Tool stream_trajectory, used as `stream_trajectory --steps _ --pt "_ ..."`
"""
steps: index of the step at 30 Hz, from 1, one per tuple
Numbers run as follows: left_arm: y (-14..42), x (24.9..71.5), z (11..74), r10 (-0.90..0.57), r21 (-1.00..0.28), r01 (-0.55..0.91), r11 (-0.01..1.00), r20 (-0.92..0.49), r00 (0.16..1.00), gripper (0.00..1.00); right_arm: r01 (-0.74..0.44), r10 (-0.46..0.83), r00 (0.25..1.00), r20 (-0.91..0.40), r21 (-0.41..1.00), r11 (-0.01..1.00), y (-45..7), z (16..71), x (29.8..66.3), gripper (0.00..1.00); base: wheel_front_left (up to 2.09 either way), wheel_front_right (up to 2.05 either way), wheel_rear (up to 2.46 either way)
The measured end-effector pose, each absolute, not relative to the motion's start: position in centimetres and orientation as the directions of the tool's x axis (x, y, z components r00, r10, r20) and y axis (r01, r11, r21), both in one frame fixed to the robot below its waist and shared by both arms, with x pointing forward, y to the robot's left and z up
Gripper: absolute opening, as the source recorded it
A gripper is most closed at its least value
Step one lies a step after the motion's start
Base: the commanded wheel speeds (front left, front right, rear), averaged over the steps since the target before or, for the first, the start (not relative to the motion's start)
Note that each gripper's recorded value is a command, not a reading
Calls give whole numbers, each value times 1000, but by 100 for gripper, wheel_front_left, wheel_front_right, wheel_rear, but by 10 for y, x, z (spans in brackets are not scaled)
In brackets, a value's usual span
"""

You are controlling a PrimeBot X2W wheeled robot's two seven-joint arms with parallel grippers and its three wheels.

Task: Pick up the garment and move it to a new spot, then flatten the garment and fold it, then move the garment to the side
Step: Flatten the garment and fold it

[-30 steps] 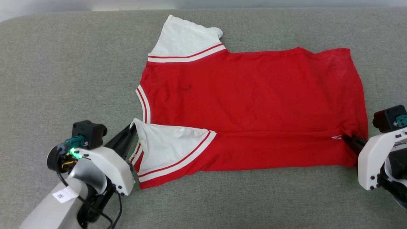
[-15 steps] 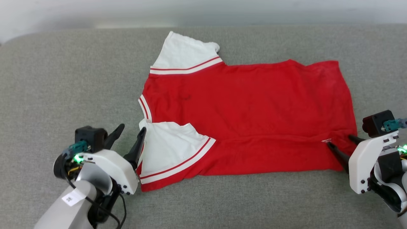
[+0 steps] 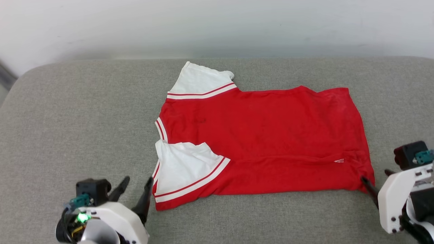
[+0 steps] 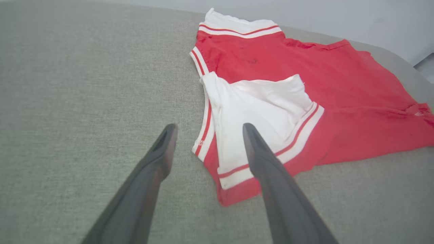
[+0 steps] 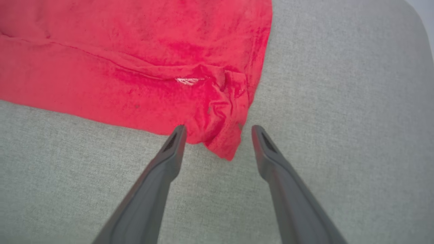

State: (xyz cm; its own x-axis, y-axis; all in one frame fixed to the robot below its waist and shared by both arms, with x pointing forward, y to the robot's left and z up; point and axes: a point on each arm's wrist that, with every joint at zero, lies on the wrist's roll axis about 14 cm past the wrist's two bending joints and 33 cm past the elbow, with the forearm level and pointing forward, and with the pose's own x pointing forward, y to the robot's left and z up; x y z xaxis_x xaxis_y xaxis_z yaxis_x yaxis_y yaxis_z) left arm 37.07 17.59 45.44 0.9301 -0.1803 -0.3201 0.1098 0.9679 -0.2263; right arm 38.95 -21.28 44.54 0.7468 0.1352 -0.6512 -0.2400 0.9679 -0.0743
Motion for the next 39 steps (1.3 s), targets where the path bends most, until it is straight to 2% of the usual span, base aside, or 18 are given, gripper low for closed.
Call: stream_trajectory --steps 3,9,12,25,26,27,28,33,39 --pt "170 356 445 -198 -234 112 966 -386 901 100 -219 122 721 -682 -57 974 -212 440 375 100 0 0 0" --pt "166 349 431 -211 -231 111 967 -469 858 100 -184 115 727 -677 -31 982 -207 444 369 100 0 0 0" --pt "162 350 421 -217 -257 94 962 -507 834 100 -180 115 729 -674 -26 983 -205 446 369 100 0 0 0" --pt "158 357 362 -218 -196 111 974 -690 690 100 -158 94 705 -703 -26 987 -211 431 375 100 0 0 0" --pt "157 357 360 -223 -198 116 973 -698 680 56 -158 94 704 -704 -25 987 -211 430 375 100 0 0 0" --pt "155 356 359 -228 -204 116 972 -703 674 22 -159 95 703 -705 -25 987 -211 429 375 100 0 0 0" --pt "154 356 359 -234 -211 117 970 -706 669 0 -162 98 701 -706 -25 986 -210 429 375 100 0 0 0" --pt "153 353 362 -239 -223 112 968 -696 677 0 -173 96 711 -697 -41 984 -211 433 377 100 0 0 0" --pt "156 359 387 -229 -239 100 966 -604 763 0 -167 72 725 -685 -73 983 -217 441 383 100 0 0 0"
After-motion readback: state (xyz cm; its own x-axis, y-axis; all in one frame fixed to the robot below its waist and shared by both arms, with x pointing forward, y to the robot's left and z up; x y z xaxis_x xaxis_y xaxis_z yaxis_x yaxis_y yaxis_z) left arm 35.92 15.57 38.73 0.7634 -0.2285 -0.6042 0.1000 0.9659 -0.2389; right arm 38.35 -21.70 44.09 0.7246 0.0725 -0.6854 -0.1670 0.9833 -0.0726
